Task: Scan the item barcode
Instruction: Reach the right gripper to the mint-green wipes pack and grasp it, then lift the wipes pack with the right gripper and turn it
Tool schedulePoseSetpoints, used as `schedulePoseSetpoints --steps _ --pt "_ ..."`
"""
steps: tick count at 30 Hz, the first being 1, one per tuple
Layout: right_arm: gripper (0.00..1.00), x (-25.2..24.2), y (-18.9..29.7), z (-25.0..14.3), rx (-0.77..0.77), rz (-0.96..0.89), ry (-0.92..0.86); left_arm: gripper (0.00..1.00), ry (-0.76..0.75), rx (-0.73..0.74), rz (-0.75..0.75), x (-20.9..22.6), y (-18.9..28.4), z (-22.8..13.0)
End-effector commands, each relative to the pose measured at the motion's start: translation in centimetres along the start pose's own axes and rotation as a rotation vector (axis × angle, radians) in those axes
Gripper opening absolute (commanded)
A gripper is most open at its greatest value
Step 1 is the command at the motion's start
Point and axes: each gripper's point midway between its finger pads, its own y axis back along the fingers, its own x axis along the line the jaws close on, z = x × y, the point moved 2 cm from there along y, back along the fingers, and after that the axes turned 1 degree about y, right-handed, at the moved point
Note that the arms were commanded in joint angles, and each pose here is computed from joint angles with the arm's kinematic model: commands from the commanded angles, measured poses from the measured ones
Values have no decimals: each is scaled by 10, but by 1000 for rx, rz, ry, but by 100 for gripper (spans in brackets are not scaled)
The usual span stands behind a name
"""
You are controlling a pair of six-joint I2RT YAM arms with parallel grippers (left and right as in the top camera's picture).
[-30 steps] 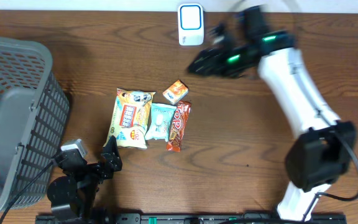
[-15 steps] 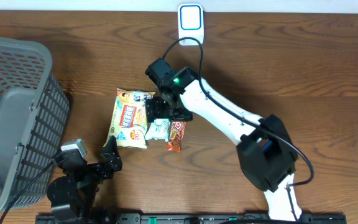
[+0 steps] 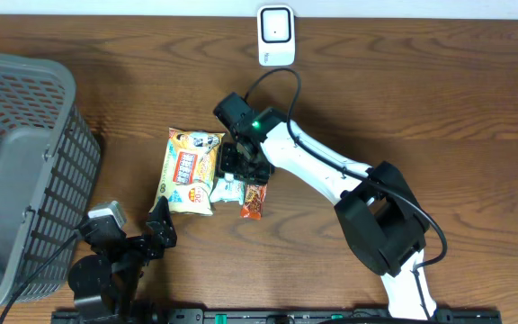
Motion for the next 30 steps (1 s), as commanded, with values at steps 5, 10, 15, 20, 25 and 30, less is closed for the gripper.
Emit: schedulePoseSetpoints --steps 5,10,15,20,25,30 --pt "66 -19 -30 -8 28 10 -78 98 5 -1 -10 -1 0 0" --pt "40 -24 -47 -6 -3 49 -59 98 5 -1 -10 -1 0 0" --pt "1 -37 -56 -11 4 30 17 98 5 -1 -10 -1 0 0" --pt "1 -28 -27 -29 201 178 -60 98 5 -1 -10 -1 0 0" --pt "1 -25 36 -33 509 437 -328 98 5 -1 -10 -1 0 0" --pt "1 -44 84 -38 788 546 -631 98 5 -1 -10 -1 0 0"
